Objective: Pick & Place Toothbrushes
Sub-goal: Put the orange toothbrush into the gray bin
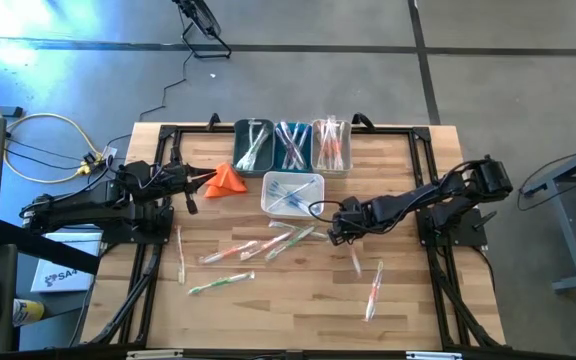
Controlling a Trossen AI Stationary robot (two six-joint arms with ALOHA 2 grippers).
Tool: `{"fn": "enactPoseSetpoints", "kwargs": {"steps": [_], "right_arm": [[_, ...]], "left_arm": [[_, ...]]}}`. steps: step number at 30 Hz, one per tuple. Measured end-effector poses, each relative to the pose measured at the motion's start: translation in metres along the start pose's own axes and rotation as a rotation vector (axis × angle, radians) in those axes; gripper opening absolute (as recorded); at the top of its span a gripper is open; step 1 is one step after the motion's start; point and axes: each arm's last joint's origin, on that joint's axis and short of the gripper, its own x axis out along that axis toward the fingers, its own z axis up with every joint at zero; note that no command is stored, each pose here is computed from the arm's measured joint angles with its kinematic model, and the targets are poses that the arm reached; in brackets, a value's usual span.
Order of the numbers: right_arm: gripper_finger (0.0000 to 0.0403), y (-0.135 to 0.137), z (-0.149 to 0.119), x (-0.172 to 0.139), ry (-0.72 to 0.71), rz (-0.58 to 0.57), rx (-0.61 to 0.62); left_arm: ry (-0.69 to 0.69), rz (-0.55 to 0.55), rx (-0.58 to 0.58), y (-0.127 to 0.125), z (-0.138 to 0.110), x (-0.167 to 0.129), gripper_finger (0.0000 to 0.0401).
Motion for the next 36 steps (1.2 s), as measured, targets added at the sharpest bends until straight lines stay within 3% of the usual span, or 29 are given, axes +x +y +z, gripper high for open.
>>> {"fn": "enactPoseSetpoints", "kwargs": {"steps": [8, 20, 26, 36], "right_arm": [[0.0010, 0.000, 0.000, 0.000, 0.000, 0.001, -0.004], [0.0003, 0.008, 0.003, -0.005, 0.007, 0.038, -0.037], [0.0003, 0.030, 0.013, -0.022, -0.003, 0.108, -0.126], [0.0003, 0.055, 0.030, -0.078, -0.066, 0.221, -0.272]], "left_arm": [[0.000, 0.000, 0.000, 0.000, 0.000, 0.000, 0.0023], [0.000, 0.000, 0.000, 0.000, 0.000, 0.000, 0.0023], [0.000, 0.000, 0.000, 0.000, 0.000, 0.000, 0.0023], [0.000, -0.001, 0.000, 0.000, 0.000, 0.000, 0.0023]]}}
